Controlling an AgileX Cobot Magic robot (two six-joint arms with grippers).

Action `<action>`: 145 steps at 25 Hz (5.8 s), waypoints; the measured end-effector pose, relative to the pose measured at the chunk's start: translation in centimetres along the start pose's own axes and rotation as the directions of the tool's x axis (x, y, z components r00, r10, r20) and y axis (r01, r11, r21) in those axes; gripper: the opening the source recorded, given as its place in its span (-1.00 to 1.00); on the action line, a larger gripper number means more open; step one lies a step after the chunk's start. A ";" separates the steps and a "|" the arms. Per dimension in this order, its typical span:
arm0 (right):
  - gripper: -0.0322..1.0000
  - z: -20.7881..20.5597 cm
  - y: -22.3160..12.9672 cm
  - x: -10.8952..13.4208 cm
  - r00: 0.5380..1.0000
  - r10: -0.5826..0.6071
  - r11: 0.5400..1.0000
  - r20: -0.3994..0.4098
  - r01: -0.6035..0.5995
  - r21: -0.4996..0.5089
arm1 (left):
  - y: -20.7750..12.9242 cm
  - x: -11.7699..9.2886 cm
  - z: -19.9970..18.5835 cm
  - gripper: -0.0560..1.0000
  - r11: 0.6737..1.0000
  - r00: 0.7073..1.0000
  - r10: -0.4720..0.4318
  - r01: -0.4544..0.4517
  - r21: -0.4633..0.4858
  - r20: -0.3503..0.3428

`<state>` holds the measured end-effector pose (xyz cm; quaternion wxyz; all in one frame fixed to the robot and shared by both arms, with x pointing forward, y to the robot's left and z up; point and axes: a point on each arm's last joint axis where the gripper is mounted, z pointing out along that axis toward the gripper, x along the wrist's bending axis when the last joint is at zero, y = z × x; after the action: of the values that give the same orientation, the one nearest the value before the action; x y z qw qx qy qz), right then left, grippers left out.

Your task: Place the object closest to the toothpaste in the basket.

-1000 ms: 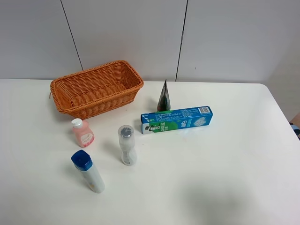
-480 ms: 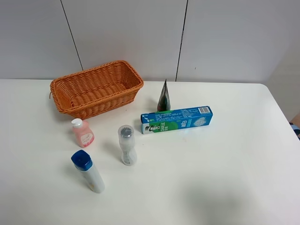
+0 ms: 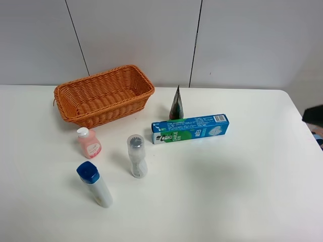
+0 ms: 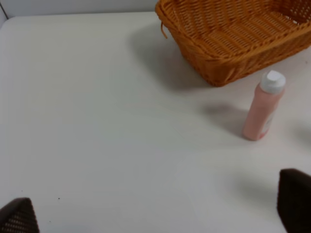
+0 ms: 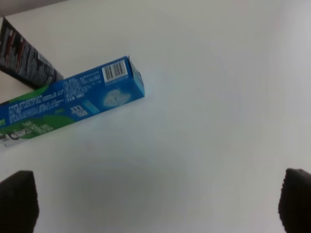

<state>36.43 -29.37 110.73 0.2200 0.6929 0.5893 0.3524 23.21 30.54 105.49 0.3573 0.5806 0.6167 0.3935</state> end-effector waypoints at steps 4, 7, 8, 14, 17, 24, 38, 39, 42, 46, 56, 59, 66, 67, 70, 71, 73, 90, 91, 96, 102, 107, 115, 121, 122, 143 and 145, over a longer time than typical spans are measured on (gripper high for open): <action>0.99 4.4 4.9 0.0 0.999 -0.046 0.995 0.009 0.045 0.091 | 0.0 0.0 0.0 0.99 1.000 1.000 0.001 -0.001 0.000 0.000; 0.99 7.9 7.7 0.8 0.995 -0.094 0.986 -0.017 0.096 0.136 | 0.0 0.0 0.0 0.99 1.000 1.000 0.001 -0.001 0.000 0.000; 0.99 8.6 8.6 1.5 0.993 -0.117 0.983 -0.034 0.121 0.135 | 0.0 0.0 0.0 0.99 1.000 1.000 0.001 -0.001 0.000 0.000; 0.99 14.7 10.9 8.2 0.964 -0.210 0.952 -0.164 0.239 0.189 | 0.0 0.0 0.0 0.99 1.000 1.000 0.000 0.000 0.000 0.000; 0.99 18.4 10.2 11.1 0.958 -0.222 0.935 -0.179 0.261 0.240 | 0.0 0.0 0.0 0.99 1.000 1.000 0.000 0.000 0.000 0.000; 0.99 26.4 7.6 16.2 0.958 -0.214 0.904 -0.191 0.269 0.333 | 0.0 0.0 0.0 0.99 1.000 1.000 0.000 0.000 0.000 0.000; 0.99 33.9 3.9 19.3 0.990 -0.118 0.865 -0.083 0.143 0.480 | 0.0 0.0 0.0 0.99 1.000 1.000 0.000 0.000 0.000 0.000; 0.99 33.9 3.9 19.2 0.991 -0.116 0.862 -0.074 0.137 0.487 | 0.0 0.0 0.0 0.99 1.000 1.000 0.000 0.000 0.000 0.000; 0.99 33.8 3.8 19.0 0.991 -0.126 0.857 -0.051 0.134 0.497 | 0.0 0.0 0.0 0.99 1.000 1.000 0.000 0.000 0.000 0.000; 0.95 34.1 3.6 18.9 0.991 -0.129 0.855 -0.044 0.134 0.502 | 0.0 0.0 0.0 0.99 1.000 1.000 0.000 0.000 0.000 0.000; -0.45 34.8 3.4 19.4 0.995 -0.070 0.871 -0.074 0.097 0.482 | 0.0 0.0 0.0 0.99 1.000 1.000 0.000 0.000 0.000 0.000; -0.54 34.8 3.6 19.4 0.994 -0.081 0.877 -0.075 0.107 0.469 | 0.0 0.0 0.0 0.99 1.000 1.000 0.000 0.000 0.000 0.000; -0.54 34.5 4.0 19.0 0.983 -0.172 0.871 -0.064 0.182 0.456 | 0.0 0.0 0.0 0.99 1.000 1.000 0.000 0.000 0.000 0.000; -0.54 34.2 4.2 19.1 0.981 -0.181 0.871 -0.070 0.193 0.451 | 0.0 0.0 0.0 0.99 1.000 1.000 0.000 0.000 0.000 0.000; -0.54 32.5 5.9 19.6 0.972 -0.204 0.896 -0.113 0.232 0.380 | 0.0 0.0 0.0 0.99 1.000 1.000 0.000 0.000 0.000 0.000; -0.54 31.6 6.9 19.9 0.966 -0.219 0.910 -0.139 0.253 0.329 | 0.0 0.0 0.0 0.99 1.000 1.000 0.000 0.000 0.000 0.000; -0.55 29.7 8.6 20.9 0.944 -0.263 0.929 -0.199 0.304 0.212 | 0.0 0.0 0.0 0.99 1.000 1.000 0.000 0.000 0.000 0.000; -0.54 33.1 6.1 30.7 0.785 -0.436 0.892 -0.440 0.441 -0.098 | 0.0 0.0 0.0 0.99 1.000 1.000 0.000 0.000 0.000 0.000; -0.44 33.6 5.7 30.6 0.785 -0.438 0.890 -0.439 0.448 -0.087 | 0.0 0.0 0.0 0.99 1.000 1.000 0.000 0.000 0.000 0.000; 0.68 33.3 5.5 31.1 0.782 -0.431 0.894 -0.451 0.438 -0.095 | 0.0 0.0 0.0 0.99 1.000 1.000 0.000 0.000 0.000 0.000; 0.95 26.9 9.7 31.7 0.769 -0.418 0.907 -0.483 0.384 -0.173 | 0.0 0.0 0.0 0.99 1.000 1.000 0.000 0.000 0.000 0.000; 0.96 16.1 15.5 30.1 0.742 -0.518 0.850 -0.426 0.391 -0.353 | 0.0 0.0 0.0 0.99 1.000 1.000 0.000 0.000 0.000 0.000; 0.96 1.7 21.3 21.3 0.823 -0.516 0.813 -0.239 0.382 -0.439 | 0.0 0.0 0.0 0.99 1.000 1.000 0.000 0.000 0.000 0.000; 0.96 -8.0 22.1 13.8 0.896 -0.434 0.803 -0.092 0.338 -0.491 | 0.0 0.0 0.0 0.99 1.000 1.000 0.000 0.000 0.000 0.000; 0.96 -9.2 22.0 12.7 0.907 -0.415 0.804 -0.065 0.333 -0.493 | 0.0 0.0 0.0 0.99 1.000 1.000 0.000 0.000 0.000 0.000; 0.96 -5.5 -8.6 -2.7 0.972 -0.117 0.972 0.206 0.154 -0.176 | 0.0 0.0 0.0 0.99 1.000 1.000 0.000 0.000 0.000 0.000; 0.96 -5.8 -10.0 -3.0 0.973 -0.111 0.965 0.203 0.154 -0.213 | 0.0 0.0 0.0 0.99 1.000 1.000 0.000 0.000 0.000 0.000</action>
<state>25.32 -30.82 106.63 0.3758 0.6523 0.5669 0.3344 23.21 30.54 105.49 0.3573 0.5806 0.6167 0.3936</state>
